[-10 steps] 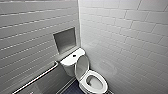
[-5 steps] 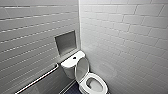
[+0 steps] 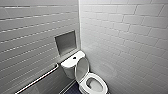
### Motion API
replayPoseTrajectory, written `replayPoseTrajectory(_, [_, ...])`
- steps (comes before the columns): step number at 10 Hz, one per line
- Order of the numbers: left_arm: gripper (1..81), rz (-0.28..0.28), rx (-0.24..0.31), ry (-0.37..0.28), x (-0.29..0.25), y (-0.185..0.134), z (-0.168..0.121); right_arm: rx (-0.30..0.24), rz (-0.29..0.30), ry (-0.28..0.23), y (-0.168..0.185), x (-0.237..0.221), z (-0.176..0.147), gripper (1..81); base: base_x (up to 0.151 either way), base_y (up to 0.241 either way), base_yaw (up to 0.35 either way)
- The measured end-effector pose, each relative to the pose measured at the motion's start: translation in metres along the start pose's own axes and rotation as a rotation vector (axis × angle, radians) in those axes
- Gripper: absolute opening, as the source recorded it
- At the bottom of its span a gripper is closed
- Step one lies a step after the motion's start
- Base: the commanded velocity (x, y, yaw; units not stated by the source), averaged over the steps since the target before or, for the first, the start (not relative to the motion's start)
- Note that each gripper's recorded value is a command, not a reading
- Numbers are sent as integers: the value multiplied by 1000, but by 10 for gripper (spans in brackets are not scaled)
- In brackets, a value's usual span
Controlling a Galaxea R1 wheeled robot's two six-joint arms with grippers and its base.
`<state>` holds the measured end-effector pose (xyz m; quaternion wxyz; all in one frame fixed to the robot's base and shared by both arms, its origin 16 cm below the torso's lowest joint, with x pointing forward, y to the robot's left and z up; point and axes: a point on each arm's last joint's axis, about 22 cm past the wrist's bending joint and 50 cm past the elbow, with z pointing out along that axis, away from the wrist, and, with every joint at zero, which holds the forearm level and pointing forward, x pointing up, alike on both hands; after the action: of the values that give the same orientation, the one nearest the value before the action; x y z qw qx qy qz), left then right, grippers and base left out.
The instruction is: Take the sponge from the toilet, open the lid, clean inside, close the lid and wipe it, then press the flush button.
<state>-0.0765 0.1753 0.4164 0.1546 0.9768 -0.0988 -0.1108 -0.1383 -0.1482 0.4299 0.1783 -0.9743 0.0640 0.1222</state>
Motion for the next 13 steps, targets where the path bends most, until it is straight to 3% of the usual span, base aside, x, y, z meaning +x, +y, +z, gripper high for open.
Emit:
replayPoseTrajectory(3, [811,0,0,-1,-1,0,0,8,0,-1,-7,-1,2,10,22,0,0])
replayPoseTrajectory(6, [811,-5,4,-13,-12,-2,1,1,2,-12,-2,-14,2,10,117,0,0])
replayPoseTrajectory(8, [811,0,10,28,12,-9,-3,4,-5,18,-5,8,2,10,123,0,0])
replayPoseTrajectory(13, [811,-9,11,10,-1,-10,-2,5,-3,4,-6,2,2,10,73,0,0])
